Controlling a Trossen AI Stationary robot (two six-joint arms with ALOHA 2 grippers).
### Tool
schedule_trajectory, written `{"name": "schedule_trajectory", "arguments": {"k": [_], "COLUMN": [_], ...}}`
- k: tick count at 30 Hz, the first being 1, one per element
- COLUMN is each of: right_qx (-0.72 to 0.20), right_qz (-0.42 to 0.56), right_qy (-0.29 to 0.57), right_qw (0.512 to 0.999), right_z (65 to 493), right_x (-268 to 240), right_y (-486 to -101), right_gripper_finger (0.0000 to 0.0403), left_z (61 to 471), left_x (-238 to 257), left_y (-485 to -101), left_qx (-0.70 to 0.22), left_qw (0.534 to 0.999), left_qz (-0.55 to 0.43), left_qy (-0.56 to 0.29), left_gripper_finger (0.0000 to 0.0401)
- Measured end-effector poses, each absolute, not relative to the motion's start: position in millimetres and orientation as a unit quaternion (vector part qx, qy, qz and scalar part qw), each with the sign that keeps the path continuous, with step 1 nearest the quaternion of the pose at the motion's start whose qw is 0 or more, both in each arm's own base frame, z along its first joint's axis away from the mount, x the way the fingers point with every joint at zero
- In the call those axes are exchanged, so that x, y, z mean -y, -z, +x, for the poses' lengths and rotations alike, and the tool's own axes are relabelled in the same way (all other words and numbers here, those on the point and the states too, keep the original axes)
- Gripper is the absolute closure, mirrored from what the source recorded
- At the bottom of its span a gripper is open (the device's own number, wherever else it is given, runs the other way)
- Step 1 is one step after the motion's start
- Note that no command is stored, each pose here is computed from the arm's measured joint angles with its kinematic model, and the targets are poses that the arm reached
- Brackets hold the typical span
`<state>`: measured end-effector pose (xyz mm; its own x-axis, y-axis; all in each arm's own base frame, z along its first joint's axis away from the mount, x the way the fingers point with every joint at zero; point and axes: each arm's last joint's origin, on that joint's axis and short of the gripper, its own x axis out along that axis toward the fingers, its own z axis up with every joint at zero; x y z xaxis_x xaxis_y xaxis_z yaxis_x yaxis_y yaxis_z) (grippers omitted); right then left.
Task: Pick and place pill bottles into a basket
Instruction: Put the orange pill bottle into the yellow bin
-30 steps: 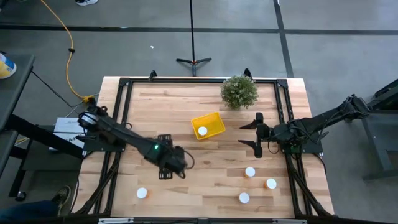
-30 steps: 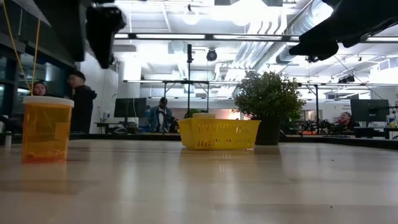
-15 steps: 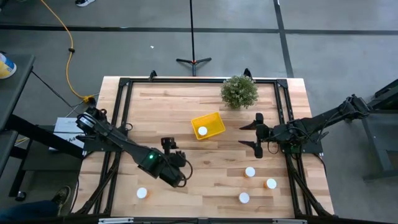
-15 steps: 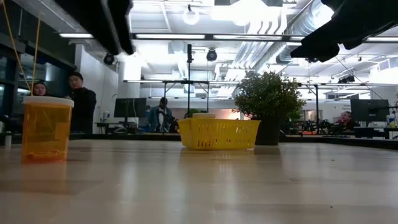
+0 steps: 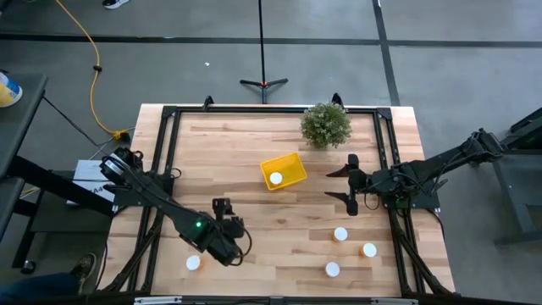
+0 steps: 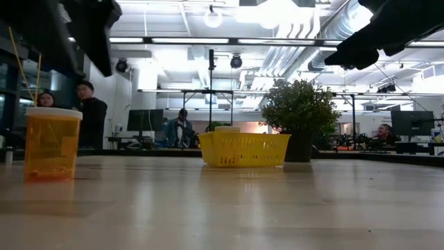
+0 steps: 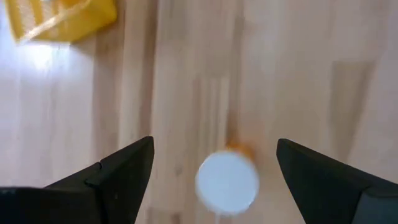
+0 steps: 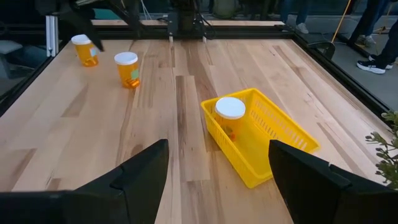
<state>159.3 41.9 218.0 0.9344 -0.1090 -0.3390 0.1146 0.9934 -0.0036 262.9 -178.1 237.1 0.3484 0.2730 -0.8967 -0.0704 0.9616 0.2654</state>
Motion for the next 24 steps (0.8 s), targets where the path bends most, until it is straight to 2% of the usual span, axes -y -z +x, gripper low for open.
{"name": "schedule_trajectory", "arguments": {"k": [13,24], "right_qx": [-0.172,-0.172], "right_qz": [0.006,0.005], "right_qy": [0.057,0.056], "right_qw": [0.983,0.983], "right_z": [159,159], "right_x": [-42,-42], "right_y": [-218,-218], "right_gripper_finger": [0.0135,0.0135], "left_z": [258,260], "left_x": [179,160], "left_y": [-235,-209], "left_qx": [-0.599,-0.612], "left_qw": [0.794,0.781], "left_qz": [0.045,0.039], "left_qy": [-0.093,-0.12], "left_gripper_finger": [0.0028,0.0028]}}
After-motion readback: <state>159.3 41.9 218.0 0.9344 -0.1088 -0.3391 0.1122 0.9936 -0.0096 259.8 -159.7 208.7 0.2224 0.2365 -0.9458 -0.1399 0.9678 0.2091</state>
